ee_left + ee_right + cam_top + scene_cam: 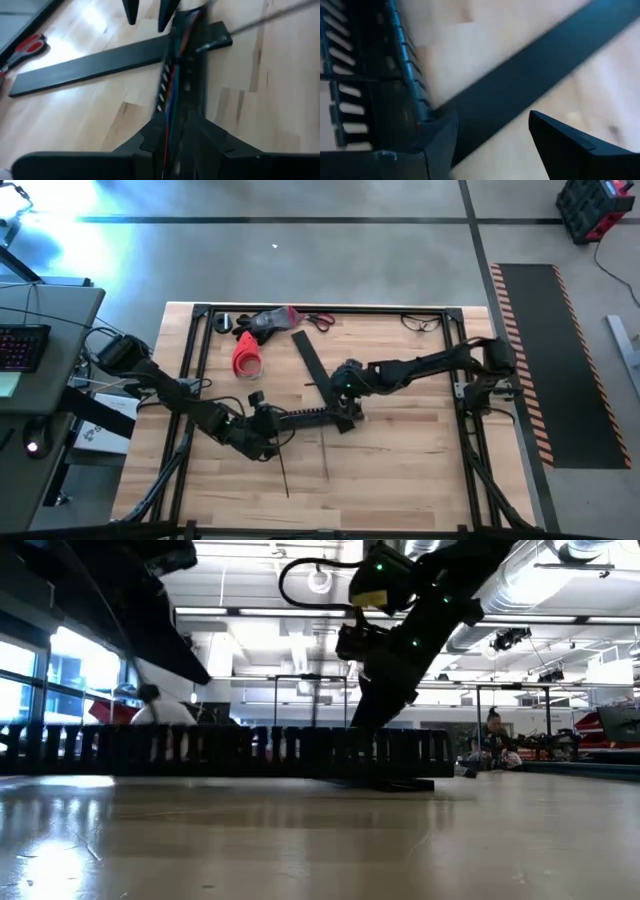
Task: Ziptie cables
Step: Close the cable duct
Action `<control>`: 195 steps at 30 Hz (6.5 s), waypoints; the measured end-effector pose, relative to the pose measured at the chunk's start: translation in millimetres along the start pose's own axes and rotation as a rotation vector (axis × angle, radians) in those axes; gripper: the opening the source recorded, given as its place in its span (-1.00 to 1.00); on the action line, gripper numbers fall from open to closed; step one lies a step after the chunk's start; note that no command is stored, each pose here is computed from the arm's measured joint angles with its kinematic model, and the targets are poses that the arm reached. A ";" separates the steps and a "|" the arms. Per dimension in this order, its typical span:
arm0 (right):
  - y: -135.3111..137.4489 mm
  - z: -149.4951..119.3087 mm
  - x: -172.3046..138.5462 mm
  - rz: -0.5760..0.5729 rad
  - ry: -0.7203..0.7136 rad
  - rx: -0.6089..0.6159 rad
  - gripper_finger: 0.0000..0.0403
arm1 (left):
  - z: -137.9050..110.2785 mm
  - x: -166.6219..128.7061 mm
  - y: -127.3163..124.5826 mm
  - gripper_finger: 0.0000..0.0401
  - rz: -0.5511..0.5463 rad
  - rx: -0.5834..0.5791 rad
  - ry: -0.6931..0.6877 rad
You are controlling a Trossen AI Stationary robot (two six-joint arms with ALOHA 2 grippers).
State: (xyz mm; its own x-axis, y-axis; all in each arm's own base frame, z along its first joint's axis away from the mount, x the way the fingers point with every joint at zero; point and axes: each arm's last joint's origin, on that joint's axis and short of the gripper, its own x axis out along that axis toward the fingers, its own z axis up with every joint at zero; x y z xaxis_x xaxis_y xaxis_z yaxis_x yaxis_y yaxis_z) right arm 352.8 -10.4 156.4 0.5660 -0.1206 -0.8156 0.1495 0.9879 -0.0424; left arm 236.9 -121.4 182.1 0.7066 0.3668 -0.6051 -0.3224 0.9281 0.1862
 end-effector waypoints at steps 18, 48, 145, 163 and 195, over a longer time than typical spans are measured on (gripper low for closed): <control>61.3 -3.6 -8.7 -0.092 -0.082 0.059 0.07 | -3.2 18.7 -41.5 -0.64 -0.264 -0.070 -0.056; 6.7 -18.1 78.0 -0.300 -0.213 0.404 0.55 | -26.7 -53.5 -41.2 -0.64 -0.162 -0.119 -0.106; 39.3 -53.3 -31.6 0.045 -0.441 0.134 0.03 | 23.3 -128.7 44.7 -0.64 -0.215 -0.252 -0.278; 127.2 61.9 -5.7 0.042 -0.166 -0.049 0.03 | -3.8 -136.2 90.4 -1.00 -0.308 -0.316 0.173; 127.8 68.5 -11.3 0.113 -0.061 0.062 0.03 | -59.1 -93.6 79.8 -1.00 -0.173 -0.267 0.268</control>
State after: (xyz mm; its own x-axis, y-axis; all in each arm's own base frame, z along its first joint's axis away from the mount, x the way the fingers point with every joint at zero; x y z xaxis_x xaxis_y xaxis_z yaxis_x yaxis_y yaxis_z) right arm 421.1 110.5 199.7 0.6300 -0.0162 -0.7764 0.1303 0.9878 0.0852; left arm 107.8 -85.4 207.9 0.5871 0.1448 -0.7965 -0.3903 0.9126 -0.1218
